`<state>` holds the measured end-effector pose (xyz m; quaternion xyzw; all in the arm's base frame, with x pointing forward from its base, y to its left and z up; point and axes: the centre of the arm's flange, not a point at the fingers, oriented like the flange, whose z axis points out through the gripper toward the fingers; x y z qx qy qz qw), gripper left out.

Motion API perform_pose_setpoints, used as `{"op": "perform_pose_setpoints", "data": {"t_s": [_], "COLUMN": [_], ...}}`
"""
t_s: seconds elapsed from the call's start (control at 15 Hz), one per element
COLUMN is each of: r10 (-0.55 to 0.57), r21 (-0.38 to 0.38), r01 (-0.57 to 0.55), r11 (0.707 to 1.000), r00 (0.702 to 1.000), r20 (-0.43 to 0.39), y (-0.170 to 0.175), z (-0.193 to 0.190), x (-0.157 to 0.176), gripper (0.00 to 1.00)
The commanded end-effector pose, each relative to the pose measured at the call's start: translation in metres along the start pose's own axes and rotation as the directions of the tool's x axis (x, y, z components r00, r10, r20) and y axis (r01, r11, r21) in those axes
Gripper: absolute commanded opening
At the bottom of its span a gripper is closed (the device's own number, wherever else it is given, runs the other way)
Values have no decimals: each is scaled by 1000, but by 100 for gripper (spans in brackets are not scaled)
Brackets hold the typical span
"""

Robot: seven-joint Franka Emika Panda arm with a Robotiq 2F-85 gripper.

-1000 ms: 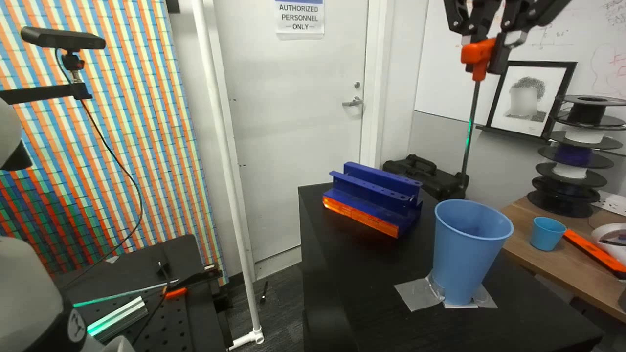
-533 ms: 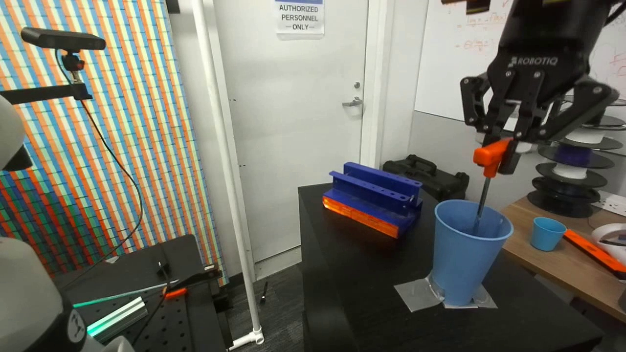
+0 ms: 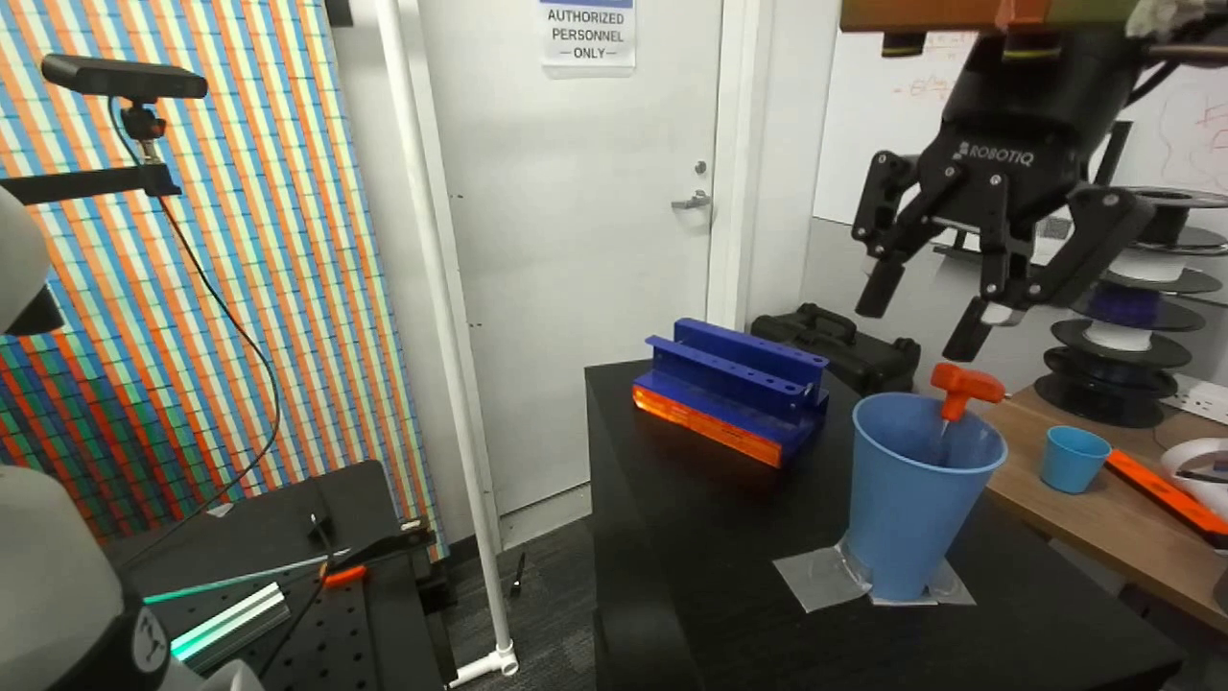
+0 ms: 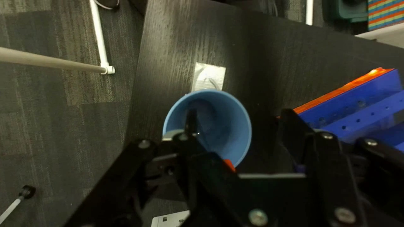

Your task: Put the orange object inside the cup

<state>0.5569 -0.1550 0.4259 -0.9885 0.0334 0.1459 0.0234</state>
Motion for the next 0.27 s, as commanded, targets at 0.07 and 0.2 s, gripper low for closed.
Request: {"op": "perform_pose_setpoints", "data": {"t_s": [0.07,0.2], "r10": [2,1], "r21": [5,5], "r01": [-2,-1], "r11": [1000,1000], "r00": [1000,1000], "r20": [-11,2], "y": [0,0], "z": [-9,-1], "x": [-7,-2], "gripper": [81,91]}}
